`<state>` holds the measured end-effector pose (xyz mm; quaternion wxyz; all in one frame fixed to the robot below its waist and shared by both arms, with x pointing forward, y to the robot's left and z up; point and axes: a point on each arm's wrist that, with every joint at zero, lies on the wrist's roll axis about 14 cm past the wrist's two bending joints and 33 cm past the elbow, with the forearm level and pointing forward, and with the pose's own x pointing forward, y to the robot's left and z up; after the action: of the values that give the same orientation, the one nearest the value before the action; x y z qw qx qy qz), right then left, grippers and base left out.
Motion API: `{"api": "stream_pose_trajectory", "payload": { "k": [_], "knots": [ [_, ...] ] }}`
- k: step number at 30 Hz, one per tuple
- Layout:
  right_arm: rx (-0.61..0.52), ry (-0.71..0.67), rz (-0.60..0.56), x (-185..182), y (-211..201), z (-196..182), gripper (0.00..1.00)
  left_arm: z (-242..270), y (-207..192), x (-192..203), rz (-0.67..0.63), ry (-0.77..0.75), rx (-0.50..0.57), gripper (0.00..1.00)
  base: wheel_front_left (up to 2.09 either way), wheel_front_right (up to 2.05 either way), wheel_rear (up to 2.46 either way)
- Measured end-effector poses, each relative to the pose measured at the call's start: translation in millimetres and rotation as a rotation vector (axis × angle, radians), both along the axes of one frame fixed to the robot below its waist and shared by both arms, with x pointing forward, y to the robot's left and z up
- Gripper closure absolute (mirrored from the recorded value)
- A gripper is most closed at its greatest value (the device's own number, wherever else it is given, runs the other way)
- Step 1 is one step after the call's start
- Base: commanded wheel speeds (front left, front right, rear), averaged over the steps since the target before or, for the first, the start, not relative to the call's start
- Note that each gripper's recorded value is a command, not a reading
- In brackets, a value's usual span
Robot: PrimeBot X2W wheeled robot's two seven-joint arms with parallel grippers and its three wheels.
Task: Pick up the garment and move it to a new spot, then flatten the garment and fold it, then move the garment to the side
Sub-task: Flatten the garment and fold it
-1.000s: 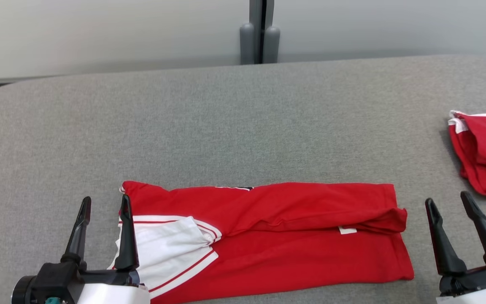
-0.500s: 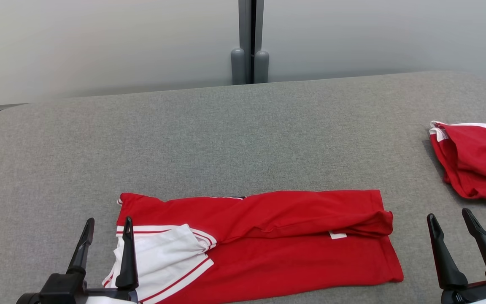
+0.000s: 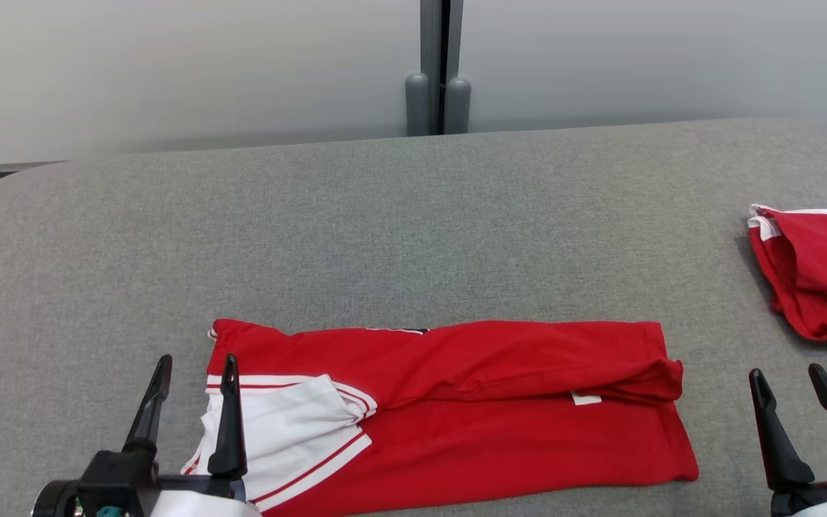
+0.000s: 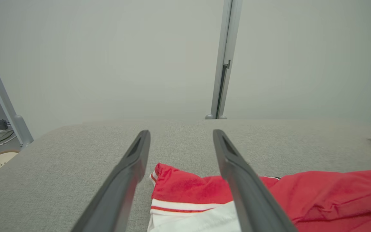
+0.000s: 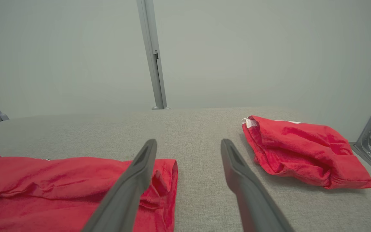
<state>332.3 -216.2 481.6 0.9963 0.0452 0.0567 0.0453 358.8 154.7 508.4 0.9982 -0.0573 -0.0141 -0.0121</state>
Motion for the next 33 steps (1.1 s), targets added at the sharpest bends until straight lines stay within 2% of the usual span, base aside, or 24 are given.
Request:
{"api": "stream_pose_trajectory", "payload": {
  "k": [5,11,17,23,25,26,27,33],
  "knots": [
    [-0.013,0.078,0.016,23.0,-3.3,-23.9,0.00,2.6,-8.5,15.9,-0.016,-0.018,-0.006,0.00,0.00,0.00,0.00],
    [0.011,0.217,0.083,49.3,18.8,-69.5,0.00,-11.5,-14.3,33.1,-0.022,0.009,-0.025,0.00,0.00,0.00,0.00],
    [0.044,0.428,0.147,31.5,44.1,-124.4,0.00,-28.4,-4.0,35.4,0.011,0.051,-0.018,0.00,0.00,0.00,0.00],
    [0.063,0.507,0.157,22.9,50.0,-136.4,0.00,-30.2,-3.0,38.6,0.011,0.052,-0.017,0.00,0.00,0.00,0.00],
    [0.067,0.518,0.157,21.8,50.9,-136.8,0.62,-30.5,-2.6,39.3,0.011,0.050,-0.017,0.00,0.00,0.00,0.00],
    [0.073,0.523,0.156,21.1,52.1,-137.0,0.96,-31.1,-2.6,39.8,0.011,0.051,-0.016,0.00,0.00,0.00,0.00],
    [0.077,0.527,0.155,20.4,52.9,-137.2,1.00,-31.0,-3.0,40.6,0.009,0.051,-0.015,0.00,0.00,0.00,0.00],
    [0.080,0.504,0.116,23.7,41.1,-129.4,1.00,-27.6,-2.9,45.3,0.006,0.036,-0.015,0.00,0.00,0.00,0.00]
  ]
}}
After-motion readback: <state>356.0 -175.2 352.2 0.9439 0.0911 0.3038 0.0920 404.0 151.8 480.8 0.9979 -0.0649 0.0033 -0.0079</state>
